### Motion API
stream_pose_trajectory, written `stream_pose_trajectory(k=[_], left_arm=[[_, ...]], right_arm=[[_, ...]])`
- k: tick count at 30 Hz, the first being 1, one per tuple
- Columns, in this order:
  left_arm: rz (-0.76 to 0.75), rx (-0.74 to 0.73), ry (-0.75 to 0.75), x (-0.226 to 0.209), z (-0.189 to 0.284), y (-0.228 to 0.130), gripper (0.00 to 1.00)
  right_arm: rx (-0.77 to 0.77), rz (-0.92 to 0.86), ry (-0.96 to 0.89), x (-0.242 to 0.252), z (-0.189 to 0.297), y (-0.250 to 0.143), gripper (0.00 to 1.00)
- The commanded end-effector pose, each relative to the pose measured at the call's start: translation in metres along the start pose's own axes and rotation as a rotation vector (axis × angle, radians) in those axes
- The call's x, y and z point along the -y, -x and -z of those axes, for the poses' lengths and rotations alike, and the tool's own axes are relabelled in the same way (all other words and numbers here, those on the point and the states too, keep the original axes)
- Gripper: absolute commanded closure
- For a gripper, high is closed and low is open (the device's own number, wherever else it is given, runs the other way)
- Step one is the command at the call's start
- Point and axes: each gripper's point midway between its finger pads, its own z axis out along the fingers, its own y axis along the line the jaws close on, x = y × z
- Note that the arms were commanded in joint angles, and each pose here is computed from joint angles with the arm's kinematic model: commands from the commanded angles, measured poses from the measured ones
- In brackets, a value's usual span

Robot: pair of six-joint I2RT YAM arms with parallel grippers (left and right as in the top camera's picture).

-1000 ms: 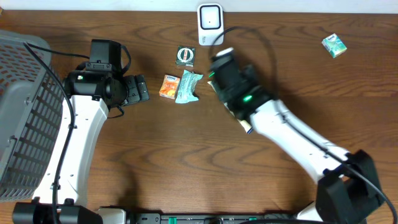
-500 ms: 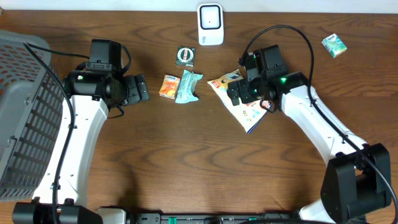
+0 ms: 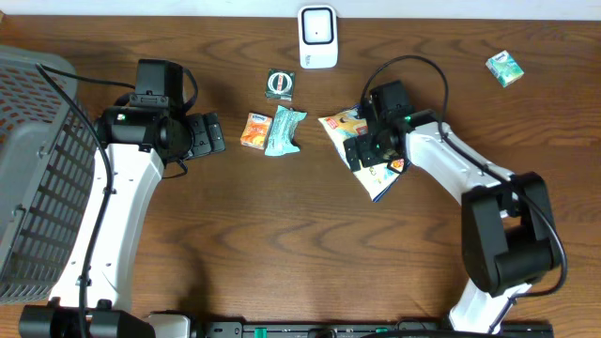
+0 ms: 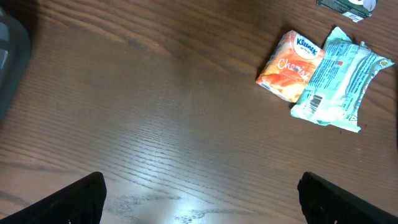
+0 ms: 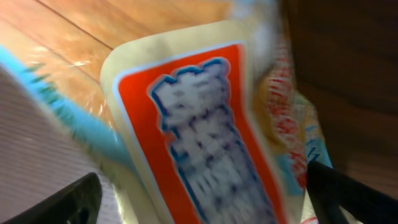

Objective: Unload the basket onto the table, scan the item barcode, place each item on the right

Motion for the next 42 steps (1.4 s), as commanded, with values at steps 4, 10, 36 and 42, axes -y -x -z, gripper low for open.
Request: stream_pose_trajectory(k=[4,10,36,42], left_arm=[[-0.005,0.001,0.013,-0.002,0.0,0.001,0.02],[-0.005,0.001,0.013,-0.002,0.0,0.001,0.02],[-0.005,0.001,0.013,-0.002,0.0,0.001,0.02],[-0.005,0.001,0.013,-0.002,0.0,0.001,0.02]], right_arm=[[-0.079,0.002,0.016,-0.002,-0.025,-0.019,0.74],[0.04,-0.032,0.023,-0.007,0.005,0.022,0.96],[0.767,0.127,0.208,-0.071,0.127,0.199,0.99],[0.822,0.14,0.221,-0.075,0.141,0.241,0.99]])
